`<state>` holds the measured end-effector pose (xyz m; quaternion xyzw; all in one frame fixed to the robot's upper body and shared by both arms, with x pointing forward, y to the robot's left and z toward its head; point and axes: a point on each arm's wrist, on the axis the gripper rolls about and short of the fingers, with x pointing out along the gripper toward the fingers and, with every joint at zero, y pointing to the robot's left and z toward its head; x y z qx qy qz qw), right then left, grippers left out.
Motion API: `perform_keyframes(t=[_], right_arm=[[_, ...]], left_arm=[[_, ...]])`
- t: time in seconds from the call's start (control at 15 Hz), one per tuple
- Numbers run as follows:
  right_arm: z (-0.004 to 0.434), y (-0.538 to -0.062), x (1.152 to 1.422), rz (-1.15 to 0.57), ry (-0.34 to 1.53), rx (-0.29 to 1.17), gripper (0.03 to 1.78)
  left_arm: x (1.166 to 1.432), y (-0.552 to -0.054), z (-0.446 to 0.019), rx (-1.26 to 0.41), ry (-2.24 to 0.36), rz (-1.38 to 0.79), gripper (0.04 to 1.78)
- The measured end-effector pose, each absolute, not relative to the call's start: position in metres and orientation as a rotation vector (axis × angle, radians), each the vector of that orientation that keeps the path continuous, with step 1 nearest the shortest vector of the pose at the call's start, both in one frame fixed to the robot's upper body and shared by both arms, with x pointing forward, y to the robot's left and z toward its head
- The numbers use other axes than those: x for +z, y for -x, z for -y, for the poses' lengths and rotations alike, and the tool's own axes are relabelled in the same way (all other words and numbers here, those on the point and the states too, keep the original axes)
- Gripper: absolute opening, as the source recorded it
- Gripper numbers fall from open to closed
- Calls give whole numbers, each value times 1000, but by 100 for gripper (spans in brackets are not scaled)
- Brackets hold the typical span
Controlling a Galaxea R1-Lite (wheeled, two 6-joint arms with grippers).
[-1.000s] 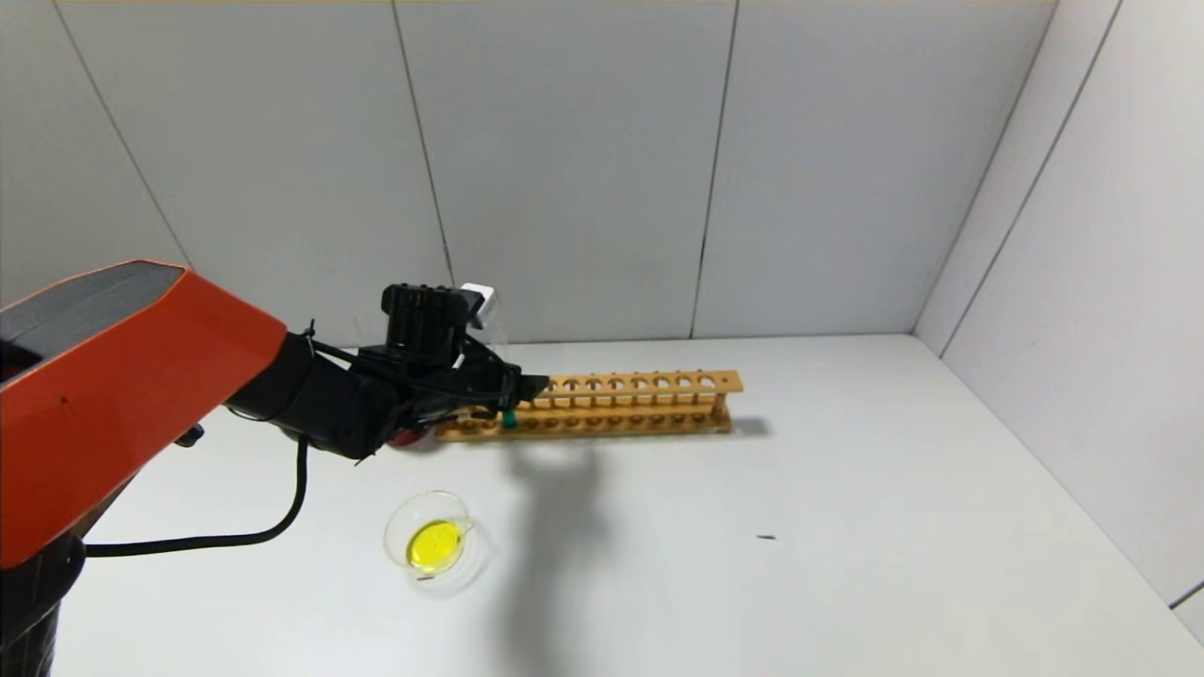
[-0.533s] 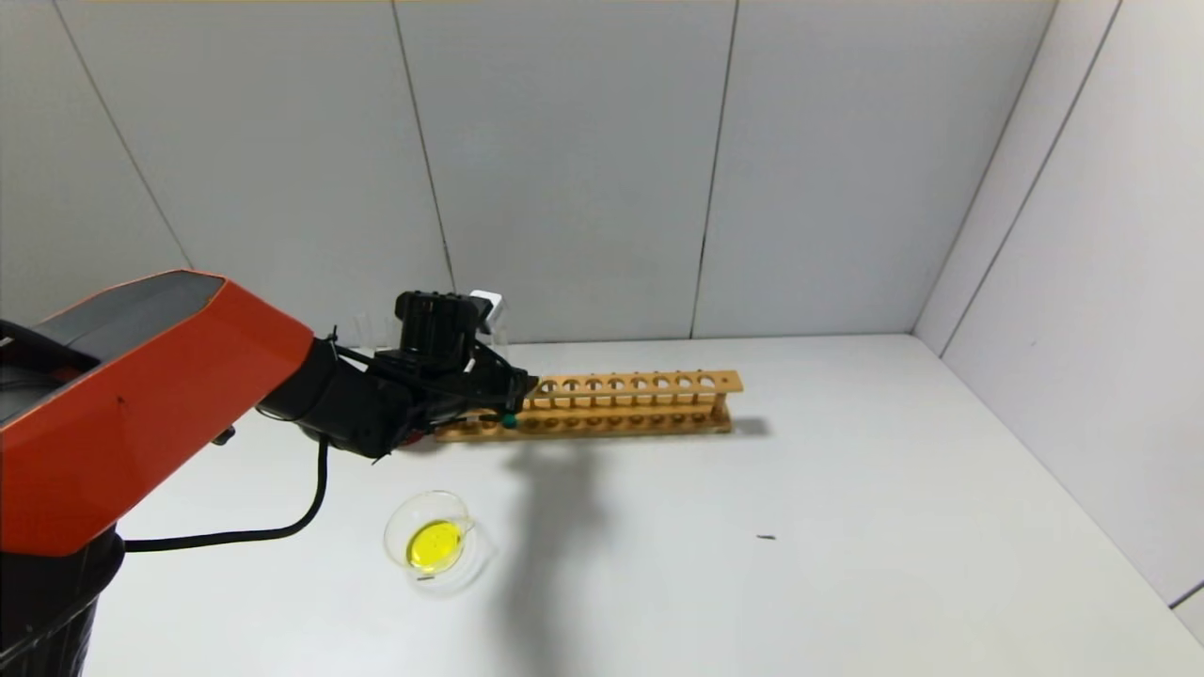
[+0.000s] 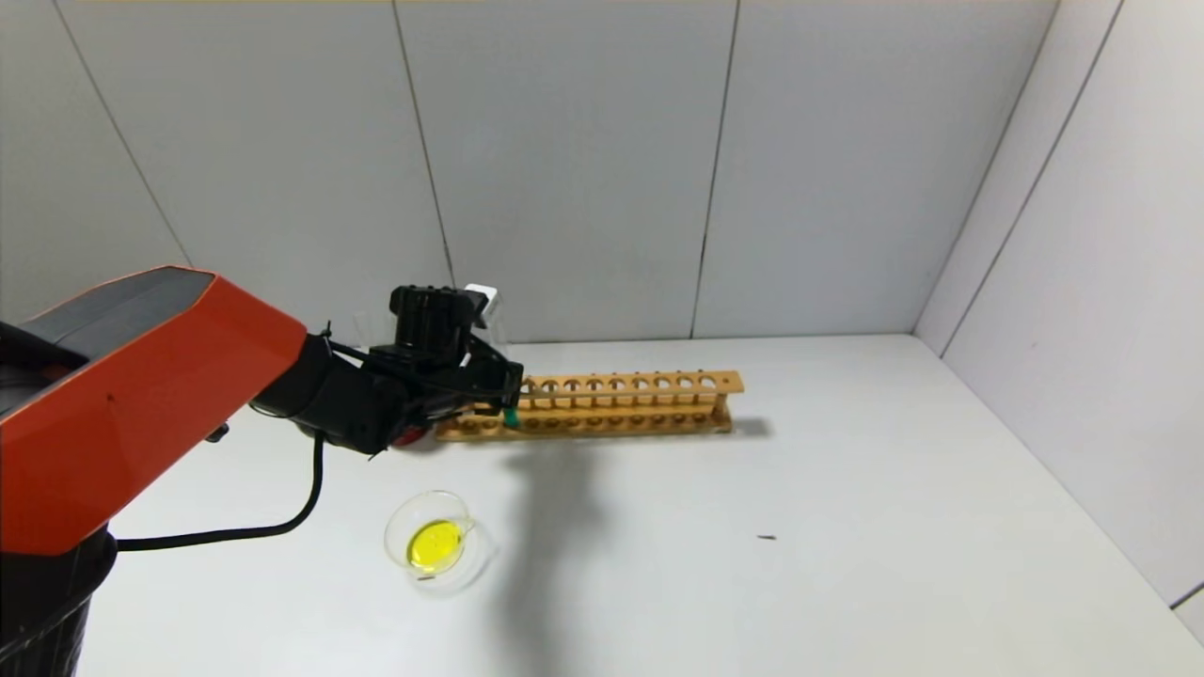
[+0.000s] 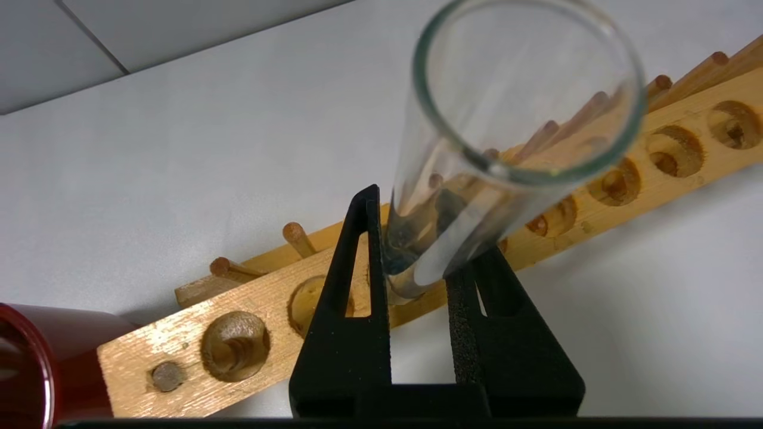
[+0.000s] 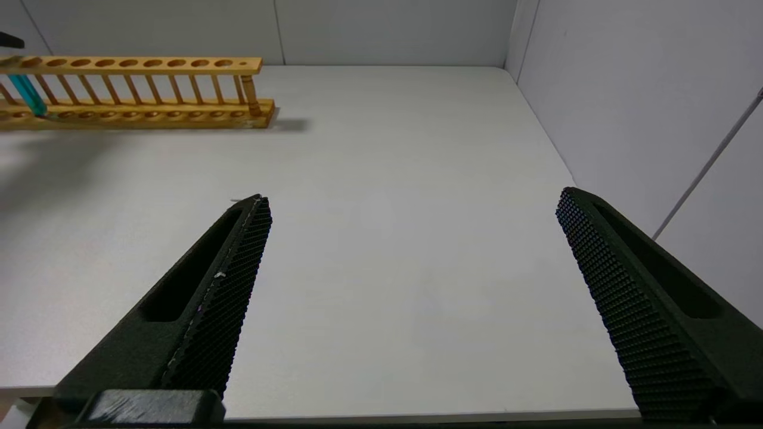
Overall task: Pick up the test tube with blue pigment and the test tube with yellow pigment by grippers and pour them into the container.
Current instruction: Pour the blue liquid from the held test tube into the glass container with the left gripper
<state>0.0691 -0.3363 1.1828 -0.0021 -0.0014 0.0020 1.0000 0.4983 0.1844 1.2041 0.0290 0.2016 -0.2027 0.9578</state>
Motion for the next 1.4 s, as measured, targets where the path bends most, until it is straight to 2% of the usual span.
perform_keyframes(t=[0.27, 0.73, 0.87, 1.13, 1.4], right_arm=[[336, -69, 1183, 3, 4, 4, 175], [336, -69, 1183, 3, 4, 4, 175], [336, -69, 1183, 3, 4, 4, 175], [336, -69, 1183, 2, 4, 4, 175], [336, -69, 1183, 3, 4, 4, 175]], left_arm=[[1230, -494, -185, -418, -66, -358, 32], [1317, -458, -191, -458, -205, -232, 32], [1335, -446, -189, -477, -269, -175, 32], [1342, -418, -198, -494, -378, -178, 32], [1319, -384, -240, -499, -765, -279, 32]])
